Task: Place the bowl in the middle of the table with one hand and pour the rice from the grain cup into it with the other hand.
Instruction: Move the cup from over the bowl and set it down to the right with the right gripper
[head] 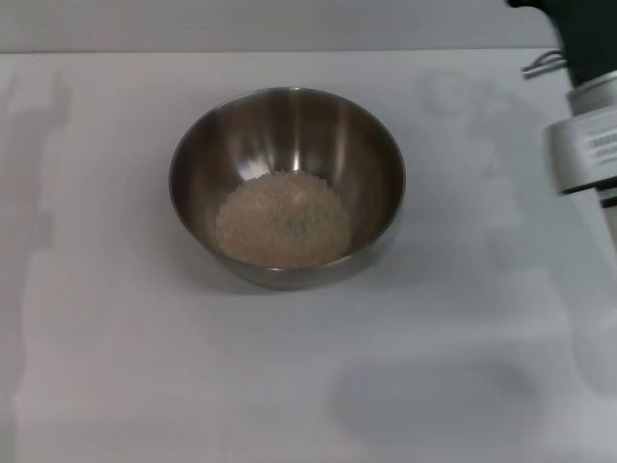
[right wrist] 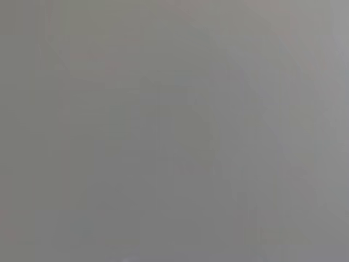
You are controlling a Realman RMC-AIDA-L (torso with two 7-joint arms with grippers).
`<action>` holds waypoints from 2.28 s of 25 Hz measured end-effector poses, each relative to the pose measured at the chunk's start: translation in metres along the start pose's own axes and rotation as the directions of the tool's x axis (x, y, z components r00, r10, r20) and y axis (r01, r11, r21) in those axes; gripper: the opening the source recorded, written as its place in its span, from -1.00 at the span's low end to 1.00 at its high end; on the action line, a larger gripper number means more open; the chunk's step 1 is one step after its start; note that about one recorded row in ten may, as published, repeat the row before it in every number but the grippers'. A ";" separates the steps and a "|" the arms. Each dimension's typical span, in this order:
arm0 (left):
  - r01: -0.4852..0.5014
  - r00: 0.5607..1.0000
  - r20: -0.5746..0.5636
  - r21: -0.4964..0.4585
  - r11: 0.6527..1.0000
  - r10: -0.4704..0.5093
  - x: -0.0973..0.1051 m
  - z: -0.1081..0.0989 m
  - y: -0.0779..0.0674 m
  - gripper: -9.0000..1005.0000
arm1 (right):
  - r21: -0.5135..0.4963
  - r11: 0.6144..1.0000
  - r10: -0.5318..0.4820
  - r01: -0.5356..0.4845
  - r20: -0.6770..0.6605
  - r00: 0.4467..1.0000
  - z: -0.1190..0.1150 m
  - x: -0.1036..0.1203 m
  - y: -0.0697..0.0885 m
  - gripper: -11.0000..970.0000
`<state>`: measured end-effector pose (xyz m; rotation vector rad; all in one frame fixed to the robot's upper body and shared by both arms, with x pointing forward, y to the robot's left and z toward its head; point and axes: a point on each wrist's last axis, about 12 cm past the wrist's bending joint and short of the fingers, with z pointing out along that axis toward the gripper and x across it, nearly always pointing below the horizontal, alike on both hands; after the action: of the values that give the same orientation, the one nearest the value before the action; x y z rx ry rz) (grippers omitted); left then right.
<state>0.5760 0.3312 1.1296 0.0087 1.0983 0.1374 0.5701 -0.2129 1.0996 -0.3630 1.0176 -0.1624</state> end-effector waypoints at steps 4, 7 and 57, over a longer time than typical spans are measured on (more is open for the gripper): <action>-0.001 1.000 -0.003 0.000 1.000 0.001 0.001 -0.001 0.000 0.32 | 0.047 0.972 0.233 -0.228 -0.166 0.958 -0.010 0.023 -0.008 -0.92; -0.001 1.000 -0.001 0.001 1.000 0.001 0.001 -0.001 0.000 0.32 | 0.064 0.947 0.319 -0.314 -0.289 0.903 -0.015 0.039 -0.006 -0.92; -0.004 0.999 0.033 0.026 1.000 0.004 -0.003 -0.003 -0.005 0.36 | 0.028 0.945 0.268 -0.324 -0.635 0.725 -0.057 0.079 0.004 -0.18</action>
<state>0.5724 0.3261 1.1302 0.0364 1.0672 0.1261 0.5624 -0.2448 1.0081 -0.2132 1.7500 0.0627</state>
